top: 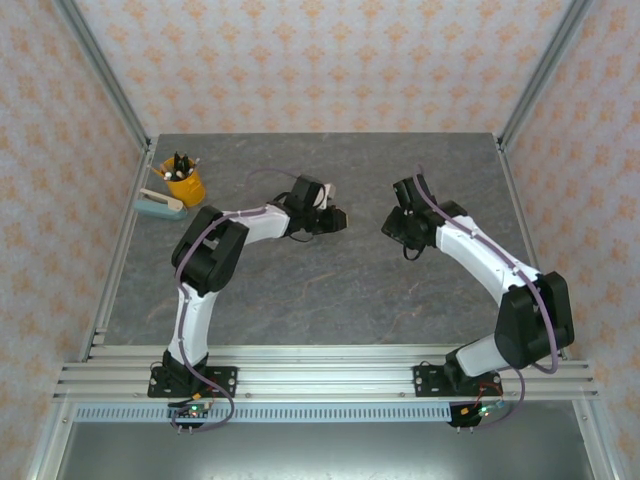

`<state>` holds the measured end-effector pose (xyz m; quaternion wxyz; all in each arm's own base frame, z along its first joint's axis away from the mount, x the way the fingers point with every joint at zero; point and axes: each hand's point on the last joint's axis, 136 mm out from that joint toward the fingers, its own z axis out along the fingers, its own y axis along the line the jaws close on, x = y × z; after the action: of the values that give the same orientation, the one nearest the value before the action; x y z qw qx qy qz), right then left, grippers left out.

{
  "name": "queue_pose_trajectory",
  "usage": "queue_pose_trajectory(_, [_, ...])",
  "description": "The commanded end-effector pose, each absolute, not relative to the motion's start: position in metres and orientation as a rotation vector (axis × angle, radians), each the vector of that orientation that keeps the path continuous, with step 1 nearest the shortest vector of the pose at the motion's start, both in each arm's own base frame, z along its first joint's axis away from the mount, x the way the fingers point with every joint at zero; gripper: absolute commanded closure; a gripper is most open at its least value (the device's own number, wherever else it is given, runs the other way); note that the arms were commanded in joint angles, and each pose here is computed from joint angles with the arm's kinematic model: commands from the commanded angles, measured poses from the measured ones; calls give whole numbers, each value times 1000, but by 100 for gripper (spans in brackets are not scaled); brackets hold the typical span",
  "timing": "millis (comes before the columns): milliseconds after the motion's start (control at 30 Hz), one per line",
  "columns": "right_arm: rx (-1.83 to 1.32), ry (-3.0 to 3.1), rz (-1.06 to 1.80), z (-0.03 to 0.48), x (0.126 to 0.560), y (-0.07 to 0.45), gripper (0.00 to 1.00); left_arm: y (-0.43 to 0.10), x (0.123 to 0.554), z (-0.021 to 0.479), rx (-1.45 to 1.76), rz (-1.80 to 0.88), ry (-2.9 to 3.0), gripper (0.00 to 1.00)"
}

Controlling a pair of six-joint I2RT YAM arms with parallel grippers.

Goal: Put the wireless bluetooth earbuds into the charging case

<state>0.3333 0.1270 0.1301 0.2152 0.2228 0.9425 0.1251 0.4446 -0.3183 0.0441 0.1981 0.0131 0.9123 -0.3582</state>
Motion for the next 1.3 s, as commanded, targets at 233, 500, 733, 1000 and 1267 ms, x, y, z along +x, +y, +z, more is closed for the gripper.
queue_pose_trajectory(233, [632, 2559, 317, 141, 339, 118, 59, -302, 430, 33, -54, -854, 2736, 58])
queue_pose_trajectory(500, [651, 2537, 304, 155, 338, 104, 33, -276, 428, 62, -1, -674, 2739, 0])
queue_pose_trajectory(733, [709, 2414, 151, 188, 346, 48, 0, -217, 434, 165, 6, -452, 2535, 0])
queue_pose_trajectory(1000, [750, 1962, -351, 201, 360, -37, 0, -124, 419, 249, 79, 18, 2084, 0])
queue_pose_trajectory(1267, [552, 1912, -387, 174, 382, -35, 0, -19, 386, 221, -7, 282, 1918, 0])
